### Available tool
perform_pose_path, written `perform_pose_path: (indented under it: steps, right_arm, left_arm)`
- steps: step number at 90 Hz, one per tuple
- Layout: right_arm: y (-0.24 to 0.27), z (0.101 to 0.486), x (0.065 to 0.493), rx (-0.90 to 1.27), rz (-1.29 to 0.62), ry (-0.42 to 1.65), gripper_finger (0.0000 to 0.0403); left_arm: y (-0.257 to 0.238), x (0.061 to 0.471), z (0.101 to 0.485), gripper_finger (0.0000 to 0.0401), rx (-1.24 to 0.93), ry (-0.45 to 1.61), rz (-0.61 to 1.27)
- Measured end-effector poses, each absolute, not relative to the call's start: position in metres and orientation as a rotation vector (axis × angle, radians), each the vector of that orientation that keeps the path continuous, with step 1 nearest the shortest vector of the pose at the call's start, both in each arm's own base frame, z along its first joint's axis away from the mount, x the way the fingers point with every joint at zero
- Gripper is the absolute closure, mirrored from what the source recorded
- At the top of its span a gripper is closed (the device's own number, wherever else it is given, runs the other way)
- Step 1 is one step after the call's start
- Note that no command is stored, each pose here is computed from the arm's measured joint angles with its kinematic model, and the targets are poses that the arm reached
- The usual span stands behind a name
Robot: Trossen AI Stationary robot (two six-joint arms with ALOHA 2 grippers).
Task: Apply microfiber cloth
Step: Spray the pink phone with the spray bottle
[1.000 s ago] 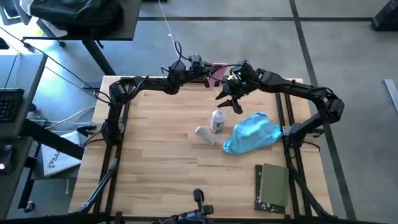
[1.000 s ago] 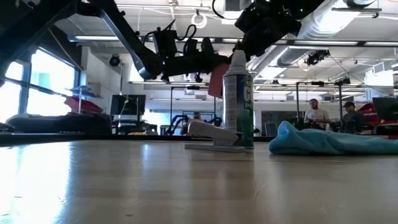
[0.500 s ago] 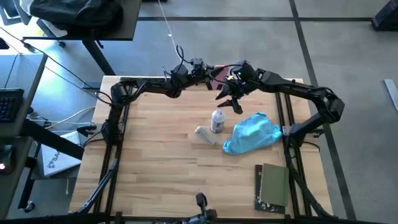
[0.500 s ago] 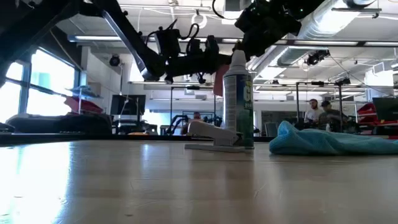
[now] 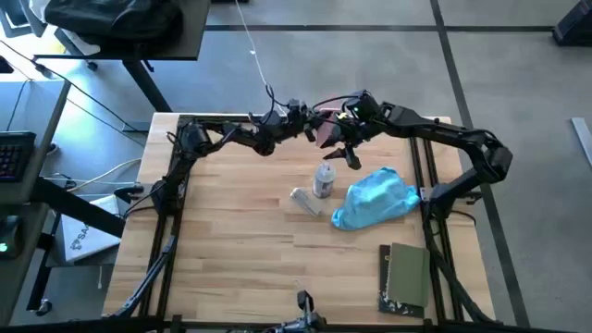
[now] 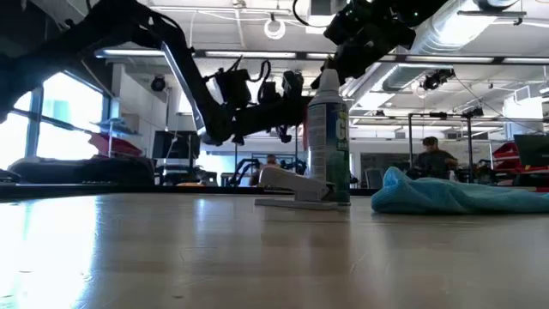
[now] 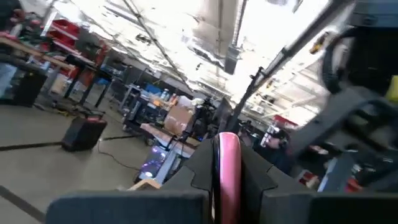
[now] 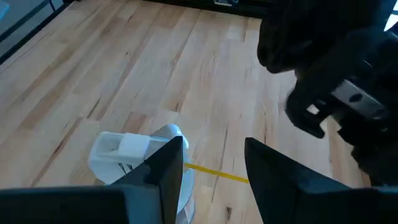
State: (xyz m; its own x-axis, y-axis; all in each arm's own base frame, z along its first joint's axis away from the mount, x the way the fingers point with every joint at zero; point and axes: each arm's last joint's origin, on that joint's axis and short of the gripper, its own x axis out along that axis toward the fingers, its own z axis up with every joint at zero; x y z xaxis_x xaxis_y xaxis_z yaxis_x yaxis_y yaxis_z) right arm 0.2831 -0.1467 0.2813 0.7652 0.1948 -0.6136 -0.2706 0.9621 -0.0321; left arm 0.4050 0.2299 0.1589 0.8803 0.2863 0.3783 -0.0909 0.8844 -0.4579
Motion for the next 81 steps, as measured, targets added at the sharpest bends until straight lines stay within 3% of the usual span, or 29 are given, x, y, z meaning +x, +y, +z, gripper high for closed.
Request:
perform_pose_path:
  steps: [48, 81]
  right_arm:
    - [-0.147, 0.281, 0.283, -0.115, 0.252, 0.654, 0.0261]
    - [-0.147, 0.281, 0.283, -0.113, 0.251, 0.654, 0.0261]
  left_arm:
    - [0.262, 0.377, 0.172, 0.0391, -0.496, -0.630, 0.200]
    - [0.263, 0.379, 0.171, 0.0391, -0.503, -0.615, 0.282]
